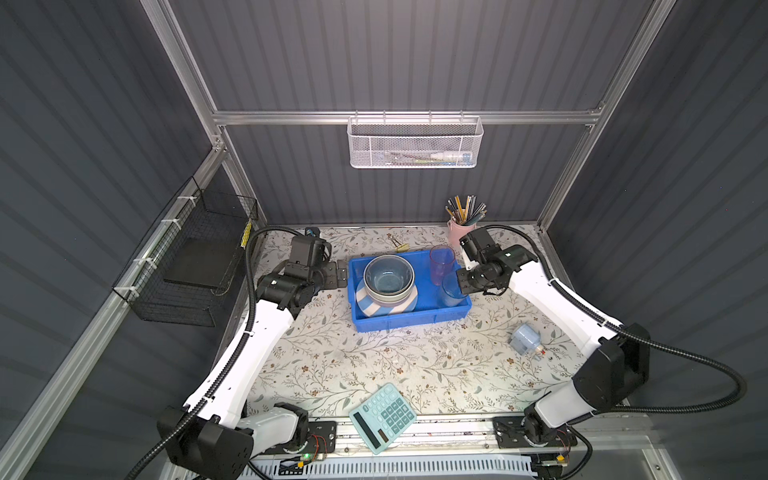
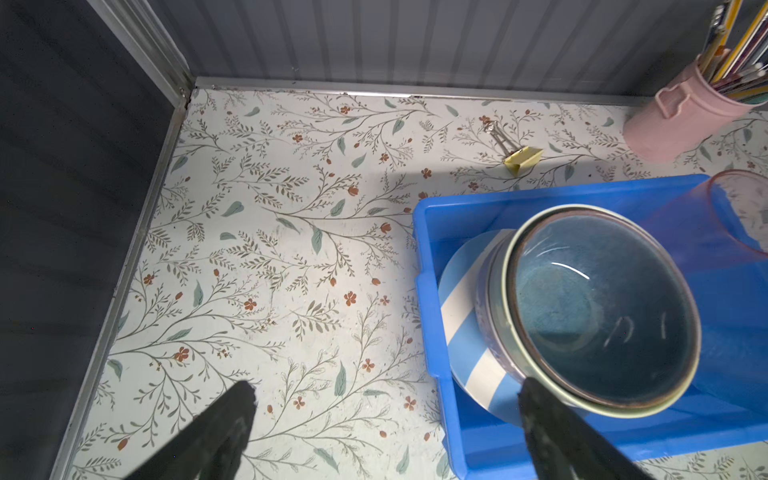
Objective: Place the mixed dishes into the plastic bin
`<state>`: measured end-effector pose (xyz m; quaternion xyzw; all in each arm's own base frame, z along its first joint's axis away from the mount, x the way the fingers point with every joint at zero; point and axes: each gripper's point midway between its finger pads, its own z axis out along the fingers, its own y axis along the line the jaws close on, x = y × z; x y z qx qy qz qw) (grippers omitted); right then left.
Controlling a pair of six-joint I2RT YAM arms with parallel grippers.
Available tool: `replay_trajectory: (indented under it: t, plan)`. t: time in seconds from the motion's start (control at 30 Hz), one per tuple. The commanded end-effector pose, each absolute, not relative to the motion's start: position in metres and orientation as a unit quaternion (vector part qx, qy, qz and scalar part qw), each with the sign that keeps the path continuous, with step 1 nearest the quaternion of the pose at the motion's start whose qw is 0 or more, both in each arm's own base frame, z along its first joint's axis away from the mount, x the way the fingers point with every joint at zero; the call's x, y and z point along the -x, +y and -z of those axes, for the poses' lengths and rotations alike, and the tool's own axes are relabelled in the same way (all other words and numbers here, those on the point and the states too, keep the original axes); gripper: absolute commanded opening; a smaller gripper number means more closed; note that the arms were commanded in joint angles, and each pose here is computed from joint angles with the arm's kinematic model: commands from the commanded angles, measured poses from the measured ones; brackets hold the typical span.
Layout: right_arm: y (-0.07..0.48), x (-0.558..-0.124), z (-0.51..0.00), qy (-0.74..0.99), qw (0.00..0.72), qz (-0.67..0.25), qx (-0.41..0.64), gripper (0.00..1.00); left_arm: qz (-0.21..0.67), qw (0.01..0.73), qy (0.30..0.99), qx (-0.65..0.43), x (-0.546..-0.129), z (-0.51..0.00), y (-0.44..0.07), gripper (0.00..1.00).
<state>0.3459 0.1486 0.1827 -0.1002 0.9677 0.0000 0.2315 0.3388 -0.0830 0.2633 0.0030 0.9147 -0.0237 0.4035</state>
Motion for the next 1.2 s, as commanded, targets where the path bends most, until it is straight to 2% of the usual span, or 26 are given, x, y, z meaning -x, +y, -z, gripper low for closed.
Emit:
replay_trajectory:
  t: [0.0,0.87,1.0,1.17]
  plan:
    - [0.145,-0.347,-0.187,0.968,0.228,0.012,0.104,0.07,0.029,0.409,0.912,-0.002,-0.337,-0.265,-0.079,1.00]
    - [0.136,-0.347,-0.145,0.977,0.178,0.058,0.102,0.14,0.015,0.392,0.920,0.006,-0.341,-0.243,-0.067,1.00]
    - [0.137,-0.346,-0.150,0.976,0.186,0.049,0.101,0.18,0.015,0.388,0.922,0.005,-0.343,-0.238,-0.067,1.00]
    - [0.138,-0.346,-0.164,0.973,0.205,0.038,0.098,0.33,0.012,0.387,0.922,0.007,-0.345,-0.233,-0.065,1.00]
